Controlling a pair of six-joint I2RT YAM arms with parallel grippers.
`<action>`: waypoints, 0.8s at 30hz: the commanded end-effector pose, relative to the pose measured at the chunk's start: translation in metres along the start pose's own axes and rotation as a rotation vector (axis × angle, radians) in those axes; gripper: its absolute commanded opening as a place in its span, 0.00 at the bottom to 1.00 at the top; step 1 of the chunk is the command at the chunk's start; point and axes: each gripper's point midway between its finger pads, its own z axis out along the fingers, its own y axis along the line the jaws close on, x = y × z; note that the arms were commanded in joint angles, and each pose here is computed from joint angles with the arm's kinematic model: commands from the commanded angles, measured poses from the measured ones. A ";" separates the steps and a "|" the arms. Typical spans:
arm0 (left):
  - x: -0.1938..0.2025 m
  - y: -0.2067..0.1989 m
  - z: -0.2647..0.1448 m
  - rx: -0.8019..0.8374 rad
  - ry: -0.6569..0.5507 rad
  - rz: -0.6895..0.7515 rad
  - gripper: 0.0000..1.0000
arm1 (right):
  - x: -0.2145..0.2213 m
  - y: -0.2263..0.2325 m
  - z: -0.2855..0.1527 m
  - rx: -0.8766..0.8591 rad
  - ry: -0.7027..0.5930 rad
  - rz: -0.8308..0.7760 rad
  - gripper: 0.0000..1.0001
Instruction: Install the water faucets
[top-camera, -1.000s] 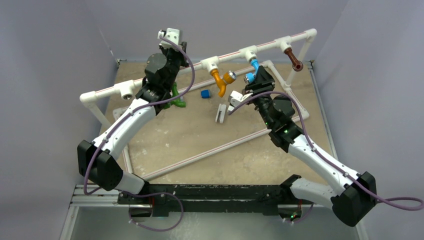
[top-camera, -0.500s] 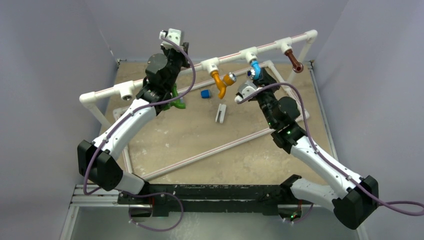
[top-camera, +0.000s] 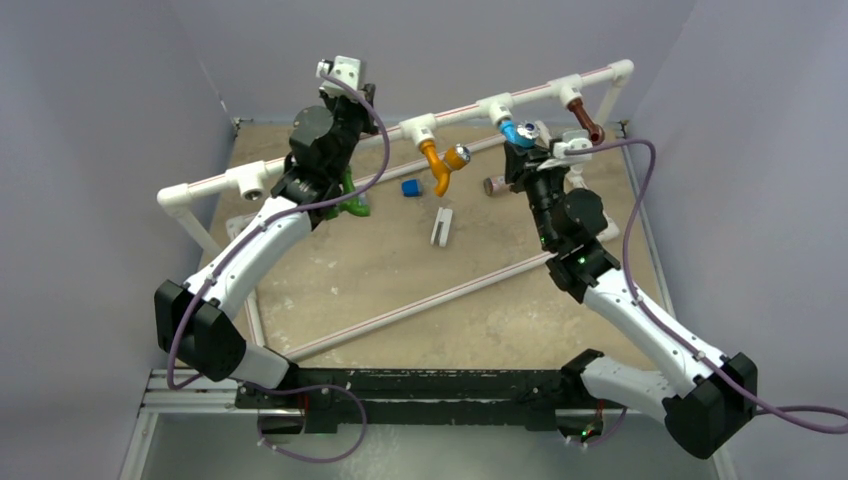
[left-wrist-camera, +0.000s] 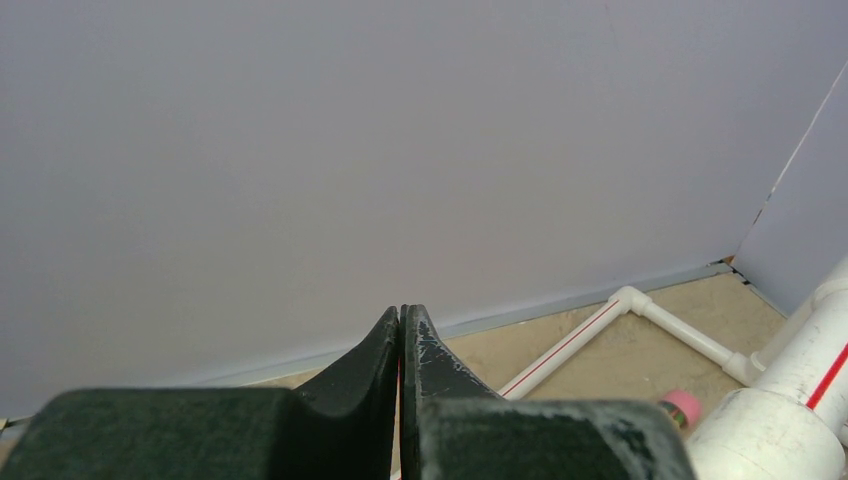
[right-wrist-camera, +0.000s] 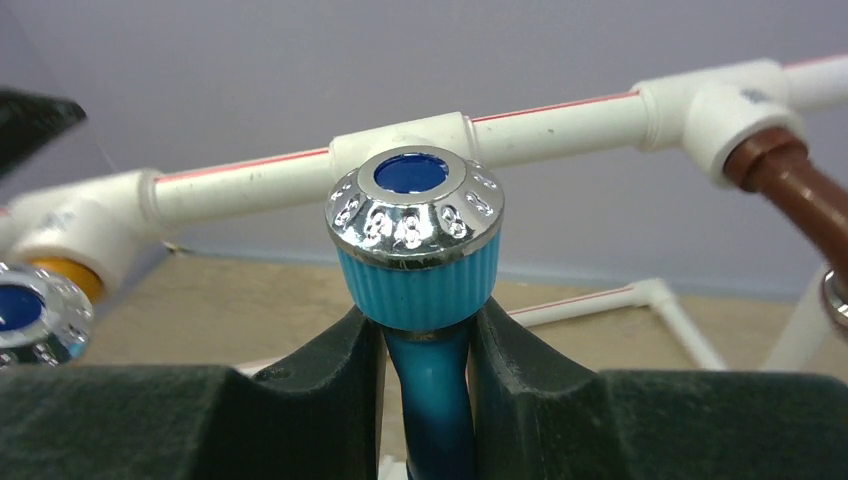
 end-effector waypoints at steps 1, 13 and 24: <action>0.179 -0.022 -0.040 0.115 0.544 0.162 0.00 | -0.027 0.066 -0.004 -0.182 -0.007 0.638 0.00; 0.178 -0.025 -0.041 0.120 0.542 0.164 0.00 | -0.040 0.078 -0.018 -0.199 0.042 1.287 0.00; 0.179 -0.026 -0.041 0.125 0.542 0.166 0.00 | -0.054 0.082 -0.033 -0.269 0.070 1.607 0.00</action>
